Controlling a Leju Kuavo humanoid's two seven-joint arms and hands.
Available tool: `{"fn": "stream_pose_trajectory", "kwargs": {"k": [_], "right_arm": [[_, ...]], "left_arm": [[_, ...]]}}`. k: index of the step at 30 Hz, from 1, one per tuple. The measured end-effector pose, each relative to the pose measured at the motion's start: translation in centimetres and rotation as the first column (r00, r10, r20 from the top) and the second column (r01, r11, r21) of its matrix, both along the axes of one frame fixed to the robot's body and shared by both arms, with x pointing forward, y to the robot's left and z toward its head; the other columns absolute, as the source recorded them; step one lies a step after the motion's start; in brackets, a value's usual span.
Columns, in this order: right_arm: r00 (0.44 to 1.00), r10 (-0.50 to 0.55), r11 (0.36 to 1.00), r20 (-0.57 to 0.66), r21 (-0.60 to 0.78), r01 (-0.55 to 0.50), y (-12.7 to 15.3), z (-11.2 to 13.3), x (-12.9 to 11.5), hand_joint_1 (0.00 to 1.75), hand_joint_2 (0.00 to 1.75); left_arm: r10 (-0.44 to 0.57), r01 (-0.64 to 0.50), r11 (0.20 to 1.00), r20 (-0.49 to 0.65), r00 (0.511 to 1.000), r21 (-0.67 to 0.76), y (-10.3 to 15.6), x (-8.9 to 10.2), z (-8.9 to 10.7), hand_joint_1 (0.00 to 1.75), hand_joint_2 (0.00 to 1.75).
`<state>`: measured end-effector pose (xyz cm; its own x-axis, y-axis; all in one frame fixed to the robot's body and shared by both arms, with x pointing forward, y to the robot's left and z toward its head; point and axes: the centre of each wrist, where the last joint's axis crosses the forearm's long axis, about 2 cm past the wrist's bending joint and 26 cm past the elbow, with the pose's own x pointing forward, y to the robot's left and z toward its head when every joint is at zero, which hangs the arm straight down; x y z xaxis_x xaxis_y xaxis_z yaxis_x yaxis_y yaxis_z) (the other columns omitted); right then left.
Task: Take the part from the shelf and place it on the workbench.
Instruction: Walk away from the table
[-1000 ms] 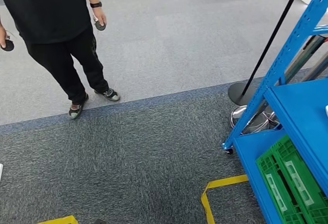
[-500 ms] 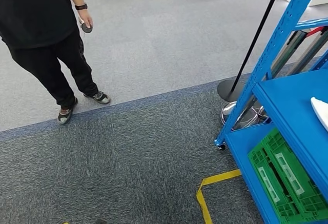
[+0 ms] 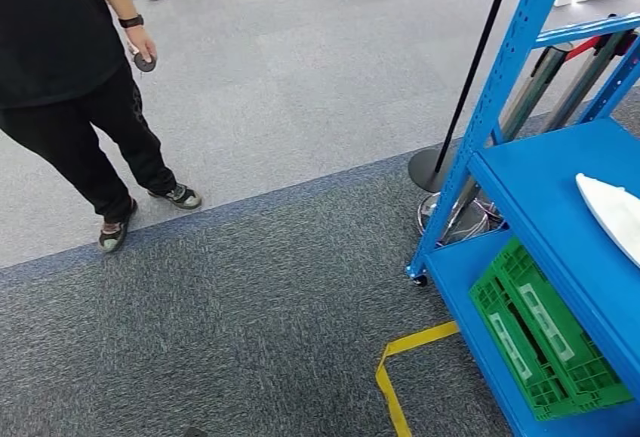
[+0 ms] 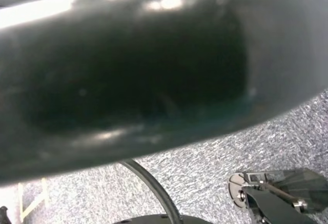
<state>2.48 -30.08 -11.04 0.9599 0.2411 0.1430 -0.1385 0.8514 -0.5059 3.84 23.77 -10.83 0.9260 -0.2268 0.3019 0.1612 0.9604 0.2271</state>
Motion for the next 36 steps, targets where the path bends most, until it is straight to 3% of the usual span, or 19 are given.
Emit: {"fn": "stream_pose_trajectory", "kwargs": {"k": [36], "right_arm": [[1.000, 0.005, 1.000, -0.006, 0.001, -0.005, -0.08, 0.00, 0.00, 0.00, 0.00]], "left_arm": [[-0.003, 0.003, 1.000, -0.005, 1.000, 0.000, -0.02, -0.16, -0.01, 0.00, 0.00]]}}
